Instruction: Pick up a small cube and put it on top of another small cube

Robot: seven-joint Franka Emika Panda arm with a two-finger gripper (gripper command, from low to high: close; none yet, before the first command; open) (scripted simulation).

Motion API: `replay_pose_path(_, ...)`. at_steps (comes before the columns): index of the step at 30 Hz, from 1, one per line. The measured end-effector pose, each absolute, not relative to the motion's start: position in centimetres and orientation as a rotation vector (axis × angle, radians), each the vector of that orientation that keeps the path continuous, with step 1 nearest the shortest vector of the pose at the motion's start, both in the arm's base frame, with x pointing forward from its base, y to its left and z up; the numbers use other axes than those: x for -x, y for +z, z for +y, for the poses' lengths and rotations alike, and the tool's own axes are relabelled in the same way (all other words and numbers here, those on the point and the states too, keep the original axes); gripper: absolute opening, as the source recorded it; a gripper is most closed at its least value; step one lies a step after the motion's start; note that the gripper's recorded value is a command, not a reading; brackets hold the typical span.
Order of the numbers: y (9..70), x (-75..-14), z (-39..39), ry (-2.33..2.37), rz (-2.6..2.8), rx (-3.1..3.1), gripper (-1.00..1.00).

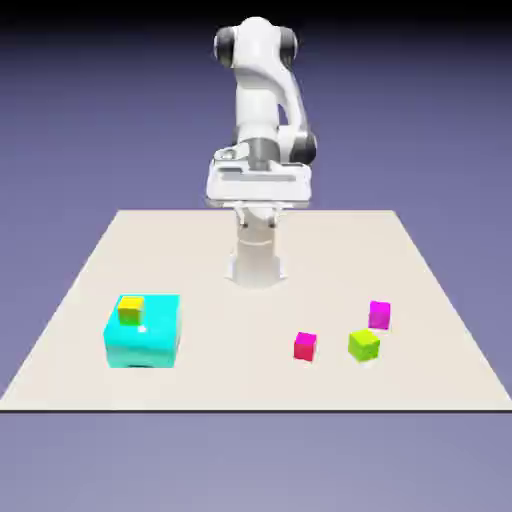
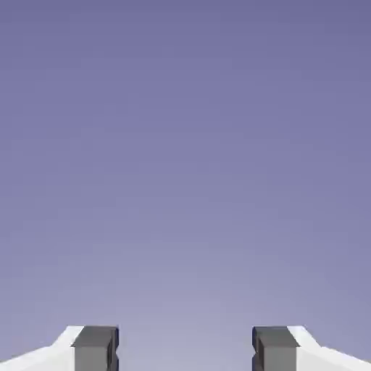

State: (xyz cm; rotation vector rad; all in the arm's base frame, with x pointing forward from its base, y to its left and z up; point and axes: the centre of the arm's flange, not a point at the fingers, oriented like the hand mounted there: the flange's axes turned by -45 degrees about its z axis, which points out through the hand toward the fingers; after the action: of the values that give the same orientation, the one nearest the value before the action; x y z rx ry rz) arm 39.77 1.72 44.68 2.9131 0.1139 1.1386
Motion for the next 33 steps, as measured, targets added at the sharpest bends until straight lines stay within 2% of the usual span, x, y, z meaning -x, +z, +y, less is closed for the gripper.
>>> replay_pose_path(11, 32.3, -43.4, 14.1, 0.425, 0.397, -3.071, 0.00)
replay_pose_path(22, 19.7, -39.1, 26.7, -0.261, 0.655, -3.022, 0.00)
replay_pose_path(24, 19.5, -38.9, 27.0, -0.276, 0.660, -3.019, 0.00)
replay_pose_path(28, 13.7, -38.3, 26.7, -0.275, 0.659, -3.020, 0.00)
replay_pose_path(29, 12.6, -38.1, 26.6, -0.276, 0.660, -3.019, -1.00)
replay_pose_path(31, 12.6, -38.1, 26.6, -0.276, 0.660, -3.019, -1.00)
replay_pose_path(33, 15.5, -38.6, 26.8, -0.274, 0.658, -3.021, -1.00)
